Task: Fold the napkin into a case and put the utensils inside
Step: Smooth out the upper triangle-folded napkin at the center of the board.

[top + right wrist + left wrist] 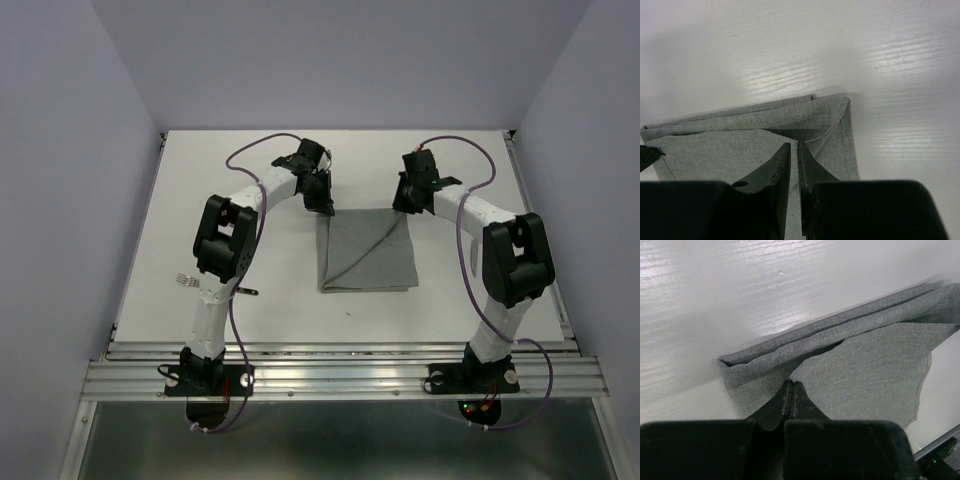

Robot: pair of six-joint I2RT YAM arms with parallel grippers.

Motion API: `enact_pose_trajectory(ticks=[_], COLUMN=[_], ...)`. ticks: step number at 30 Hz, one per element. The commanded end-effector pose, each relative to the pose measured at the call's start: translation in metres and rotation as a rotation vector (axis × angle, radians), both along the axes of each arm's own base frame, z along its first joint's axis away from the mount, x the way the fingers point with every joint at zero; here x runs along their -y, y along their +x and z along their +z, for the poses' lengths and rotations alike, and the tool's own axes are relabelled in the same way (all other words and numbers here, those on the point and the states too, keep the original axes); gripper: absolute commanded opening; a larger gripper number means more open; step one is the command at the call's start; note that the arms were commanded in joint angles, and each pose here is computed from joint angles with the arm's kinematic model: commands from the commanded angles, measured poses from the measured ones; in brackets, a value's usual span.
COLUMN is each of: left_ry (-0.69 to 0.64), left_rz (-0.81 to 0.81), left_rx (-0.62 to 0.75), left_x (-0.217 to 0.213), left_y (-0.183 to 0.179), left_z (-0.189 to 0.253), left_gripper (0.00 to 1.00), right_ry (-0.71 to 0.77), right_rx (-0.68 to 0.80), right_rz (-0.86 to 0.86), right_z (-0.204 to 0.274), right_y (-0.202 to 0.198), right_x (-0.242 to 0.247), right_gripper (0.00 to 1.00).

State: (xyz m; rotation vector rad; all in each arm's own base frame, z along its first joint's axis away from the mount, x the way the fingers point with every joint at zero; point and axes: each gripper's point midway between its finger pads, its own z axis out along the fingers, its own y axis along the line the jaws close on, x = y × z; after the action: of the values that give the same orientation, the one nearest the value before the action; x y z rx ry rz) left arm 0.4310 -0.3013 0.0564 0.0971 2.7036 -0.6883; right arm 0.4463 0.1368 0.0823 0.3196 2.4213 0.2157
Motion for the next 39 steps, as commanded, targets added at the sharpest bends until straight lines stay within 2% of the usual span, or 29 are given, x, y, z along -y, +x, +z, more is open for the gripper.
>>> enact_pose_trajectory(ticks=[1, 18, 39], left_ry=[-0.051, -0.023, -0.03], left_rz=[0.0, 0.036, 0.022], left_rx=[0.105, 0.095, 0.08], left_x=[0.005, -0.014, -0.014], left_y=[0.013, 0.012, 0.006], left_z=[0.053, 0.046, 0.04], left_gripper=[0.0, 0.0, 0.0], right_ry=[-0.008, 0.002, -0.014], right_rx=[0.039, 0.029, 0.0], right_rz=[-0.012, 0.007, 0.001], right_z=[0.014, 0.013, -0.011], right_y=[0.009, -0.001, 0.015], right_x=[0.004, 0.003, 0.0], right_gripper=[0.16, 0.14, 0.13])
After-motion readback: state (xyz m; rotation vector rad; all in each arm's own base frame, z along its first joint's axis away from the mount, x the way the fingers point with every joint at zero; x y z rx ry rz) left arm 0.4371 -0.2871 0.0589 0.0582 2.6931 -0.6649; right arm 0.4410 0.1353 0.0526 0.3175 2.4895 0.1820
